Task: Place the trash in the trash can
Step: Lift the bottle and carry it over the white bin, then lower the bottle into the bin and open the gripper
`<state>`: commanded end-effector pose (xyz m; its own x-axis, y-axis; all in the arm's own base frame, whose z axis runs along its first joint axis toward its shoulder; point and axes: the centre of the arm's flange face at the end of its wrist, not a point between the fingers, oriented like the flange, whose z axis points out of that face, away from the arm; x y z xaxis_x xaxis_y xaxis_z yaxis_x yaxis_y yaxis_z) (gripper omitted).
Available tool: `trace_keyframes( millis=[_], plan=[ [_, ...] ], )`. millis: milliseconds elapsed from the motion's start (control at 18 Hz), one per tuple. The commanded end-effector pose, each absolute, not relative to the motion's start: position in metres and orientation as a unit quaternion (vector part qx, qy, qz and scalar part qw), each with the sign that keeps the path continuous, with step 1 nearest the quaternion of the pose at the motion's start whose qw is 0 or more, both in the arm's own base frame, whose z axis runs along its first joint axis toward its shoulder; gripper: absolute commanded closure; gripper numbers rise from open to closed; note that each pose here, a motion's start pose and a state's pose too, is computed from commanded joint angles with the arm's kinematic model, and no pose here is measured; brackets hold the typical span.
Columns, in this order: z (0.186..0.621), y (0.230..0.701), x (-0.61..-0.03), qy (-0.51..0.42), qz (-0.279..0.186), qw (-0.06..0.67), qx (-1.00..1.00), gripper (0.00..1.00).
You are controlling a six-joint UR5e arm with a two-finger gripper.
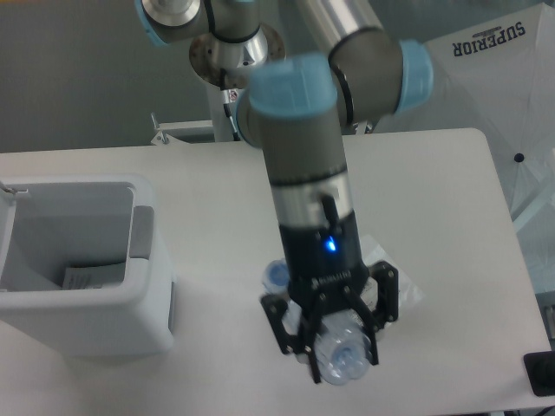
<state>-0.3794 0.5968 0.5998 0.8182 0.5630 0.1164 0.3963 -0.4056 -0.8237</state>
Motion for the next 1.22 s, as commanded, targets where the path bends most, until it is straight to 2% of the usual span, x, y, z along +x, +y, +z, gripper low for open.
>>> trace_keyframes(
  millis=[222, 500, 833, 1222],
  plan=[
    [0.636, 0.599, -0.330, -0.256, 0.081, 0.489, -0.830, 0.34],
    [0.655, 0.606, -0.286, -0.237, 0.067, 0.503, -0.829, 0.34],
    [0.623, 0.646, -0.214, -0.190, 0.029, 0.483, -0.854, 0.34],
    [0.574, 0.663, -0.152, -0.160, -0.002, 0.443, -0.882, 0.34]
  ],
)
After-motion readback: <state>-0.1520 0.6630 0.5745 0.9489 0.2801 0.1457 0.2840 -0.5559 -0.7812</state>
